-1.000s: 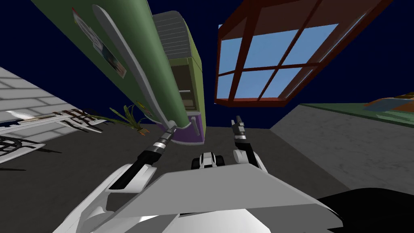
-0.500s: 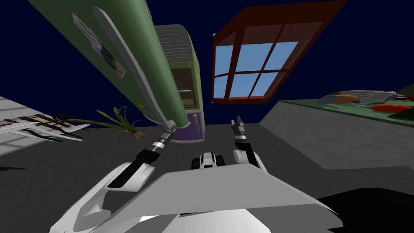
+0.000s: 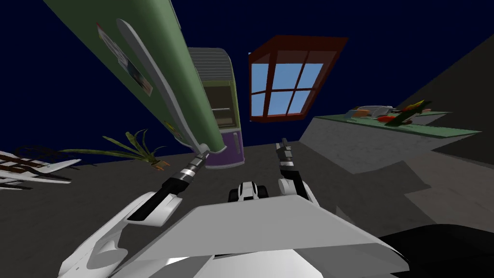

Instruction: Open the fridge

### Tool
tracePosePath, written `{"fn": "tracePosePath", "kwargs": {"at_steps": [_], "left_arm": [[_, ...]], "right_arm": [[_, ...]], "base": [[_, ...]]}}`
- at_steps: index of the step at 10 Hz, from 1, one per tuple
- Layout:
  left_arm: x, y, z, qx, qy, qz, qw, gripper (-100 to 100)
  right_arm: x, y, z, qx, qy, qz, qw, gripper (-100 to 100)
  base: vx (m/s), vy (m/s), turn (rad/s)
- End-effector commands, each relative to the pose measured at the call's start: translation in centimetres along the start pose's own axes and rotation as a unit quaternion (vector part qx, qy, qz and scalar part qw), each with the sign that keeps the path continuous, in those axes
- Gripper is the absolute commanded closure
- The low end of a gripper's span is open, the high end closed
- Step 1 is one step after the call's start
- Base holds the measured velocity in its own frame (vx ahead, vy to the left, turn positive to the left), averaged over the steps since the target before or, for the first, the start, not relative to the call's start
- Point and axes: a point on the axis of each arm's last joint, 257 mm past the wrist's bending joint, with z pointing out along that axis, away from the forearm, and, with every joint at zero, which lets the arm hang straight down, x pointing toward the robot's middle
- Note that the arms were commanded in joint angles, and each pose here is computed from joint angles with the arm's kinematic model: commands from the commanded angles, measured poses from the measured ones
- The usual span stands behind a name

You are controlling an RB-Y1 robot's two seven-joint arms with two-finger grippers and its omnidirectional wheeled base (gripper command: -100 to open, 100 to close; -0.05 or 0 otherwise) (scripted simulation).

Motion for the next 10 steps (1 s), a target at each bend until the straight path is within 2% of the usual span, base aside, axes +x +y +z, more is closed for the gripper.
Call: {"fn": "tracePosePath", "kwargs": {"at_steps": [1,2,7,9,10], "left_arm": [[-1.7,0.0,0.3,0.006,-0.005,0.007,0.9999,100],[-2.2,0.2,0.4,0.008,-0.004,0.007,0.9999,100],[-4.0,0.6,0.8,0.014,0.000,0.008,0.9999,100],[-3.3,1.1,0.6,0.008,0.006,0.004,0.9999,100],[-3.7,1.5,0.8,0.007,0.007,0.003,0.9999,100]], "right_arm": [[0.0,0.0,0.0,0.000,0.000,0.000,1.0000,0],[0.0,0.0,0.0,0.000,0.000,0.000,1.0000,0],[0.0,0.0,0.0,0.000,0.000,0.000,1.0000,0],[0.0,0.0,0.0,0.000,0.000,0.000,1.0000,0],[0.0,0.0,0.0,0.000,0.000,0.000,1.0000,0]], "base": [[-0.239,0.189,-0.174],[-0.353,0.230,-0.364],[-0.270,0.175,-0.192],[-0.133,0.115,-0.075],[-0.170,0.147,-0.221]]}}
